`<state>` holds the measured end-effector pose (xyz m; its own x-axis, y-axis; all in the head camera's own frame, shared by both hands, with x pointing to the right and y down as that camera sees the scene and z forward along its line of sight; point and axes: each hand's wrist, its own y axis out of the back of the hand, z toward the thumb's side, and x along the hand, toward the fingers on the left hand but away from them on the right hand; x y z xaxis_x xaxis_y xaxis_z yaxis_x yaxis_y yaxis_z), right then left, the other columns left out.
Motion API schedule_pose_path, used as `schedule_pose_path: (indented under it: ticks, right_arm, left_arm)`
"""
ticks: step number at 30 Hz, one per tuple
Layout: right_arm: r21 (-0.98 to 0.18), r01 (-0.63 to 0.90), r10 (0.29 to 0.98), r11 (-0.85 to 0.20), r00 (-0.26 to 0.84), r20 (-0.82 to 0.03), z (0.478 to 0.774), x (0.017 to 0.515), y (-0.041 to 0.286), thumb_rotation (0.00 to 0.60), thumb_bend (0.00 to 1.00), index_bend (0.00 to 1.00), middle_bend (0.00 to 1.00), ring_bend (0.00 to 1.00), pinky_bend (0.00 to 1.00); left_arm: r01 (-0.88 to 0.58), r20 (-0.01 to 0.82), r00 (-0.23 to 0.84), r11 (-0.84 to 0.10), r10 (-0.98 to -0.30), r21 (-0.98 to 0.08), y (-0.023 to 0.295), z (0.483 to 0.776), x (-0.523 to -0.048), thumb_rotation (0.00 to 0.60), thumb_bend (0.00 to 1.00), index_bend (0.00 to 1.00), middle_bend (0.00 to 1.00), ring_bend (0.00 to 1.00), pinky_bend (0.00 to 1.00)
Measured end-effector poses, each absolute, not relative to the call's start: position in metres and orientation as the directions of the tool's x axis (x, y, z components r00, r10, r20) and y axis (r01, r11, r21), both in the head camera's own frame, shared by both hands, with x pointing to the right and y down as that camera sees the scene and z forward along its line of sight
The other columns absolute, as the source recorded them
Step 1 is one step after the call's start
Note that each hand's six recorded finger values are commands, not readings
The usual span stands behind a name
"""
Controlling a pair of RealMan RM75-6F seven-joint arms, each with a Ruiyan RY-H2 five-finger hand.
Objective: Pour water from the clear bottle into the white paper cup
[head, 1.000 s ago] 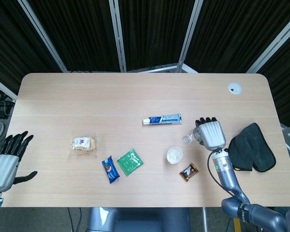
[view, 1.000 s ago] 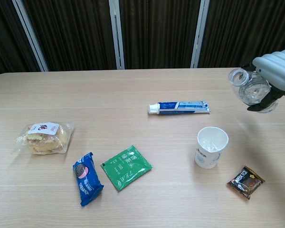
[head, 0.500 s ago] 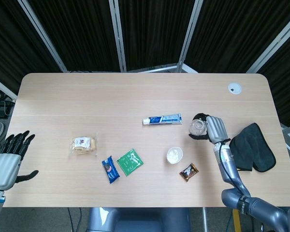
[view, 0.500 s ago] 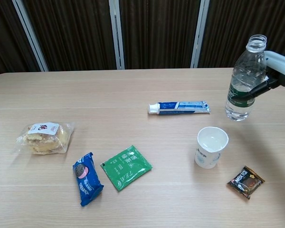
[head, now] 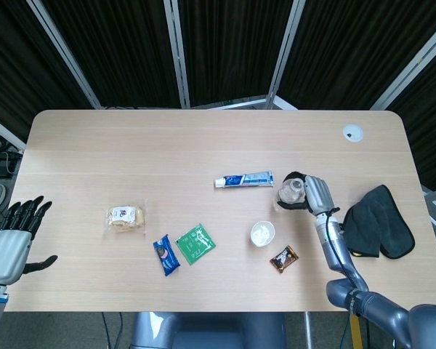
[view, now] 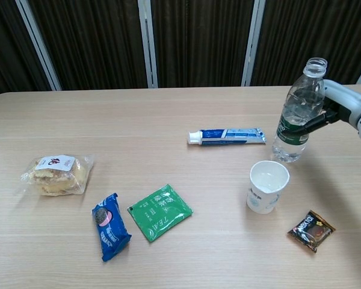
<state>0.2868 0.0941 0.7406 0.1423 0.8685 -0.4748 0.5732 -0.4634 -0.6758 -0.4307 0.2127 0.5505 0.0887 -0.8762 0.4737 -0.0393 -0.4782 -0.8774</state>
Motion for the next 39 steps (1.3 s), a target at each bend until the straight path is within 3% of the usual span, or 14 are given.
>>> schedule_pose_path:
  ticks: [7,9,13,15,17,24,29,39]
  right_arm:
    - [-0.663,0.579,0.859,-0.475,0.143,-0.491,0.748,0.289,0.097,0.600,0.53,0.57,0.66,0.59,0.48]
    - [-0.661,0.578,0.857,-0.479,0.146,-0.493,0.749,0.289,0.098,0.600,0.43,0.54,0.62,0.56,0.48]
    - [-0.653,0.571,0.849,-0.498,0.165,-0.502,0.750,0.289,0.100,0.600,0.07,0.35,0.42,0.34,0.37]
    - [-0.643,0.565,0.838,-0.517,0.179,-0.516,0.752,0.290,0.102,0.600,0.00,0.28,0.33,0.25,0.31]
    - [-0.631,0.562,0.826,-0.534,0.190,-0.531,0.753,0.291,0.104,0.600,0.00,0.22,0.27,0.19,0.26]
    - [-0.613,0.554,0.808,-0.563,0.213,-0.549,0.751,0.295,0.106,0.600,0.00,0.11,0.20,0.12,0.17]
    - [-0.611,0.552,0.806,-0.568,0.223,-0.548,0.747,0.299,0.107,0.600,0.00,0.00,0.02,0.00,0.01]
    - [-0.686,0.371,0.778,-0.626,0.239,-0.581,0.730,0.326,0.115,0.600,0.00,0.00,0.00,0.00,0.00]
  left_arm:
    - [-0.032,0.480,0.085,-0.483,-0.873,-0.875,0.213,0.552,-0.431,0.600,0.00,0.00,0.00,0.00,0.00]
    - [-0.030,0.481,0.085,-0.485,-0.873,-0.874,0.214,0.553,-0.430,0.600,0.00,0.00,0.00,0.00,0.00]
    - [-0.029,0.482,0.085,-0.486,-0.872,-0.874,0.214,0.553,-0.430,0.600,0.00,0.00,0.00,0.00,0.00]
    - [-0.029,0.483,0.086,-0.487,-0.871,-0.873,0.214,0.554,-0.429,0.600,0.00,0.00,0.00,0.00,0.00]
    - [-0.030,0.483,0.088,-0.487,-0.871,-0.873,0.215,0.553,-0.428,0.600,0.00,0.00,0.00,0.00,0.00]
    - [-0.032,0.482,0.090,-0.486,-0.872,-0.873,0.215,0.553,-0.428,0.600,0.00,0.00,0.00,0.00,0.00]
    - [-0.038,0.482,0.092,-0.486,-0.872,-0.873,0.215,0.552,-0.428,0.600,0.00,0.00,0.00,0.00,0.00]
    - [-0.049,0.474,0.108,-0.481,-0.874,-0.876,0.216,0.546,-0.427,0.600,0.00,0.00,0.00,0.00,0.00]
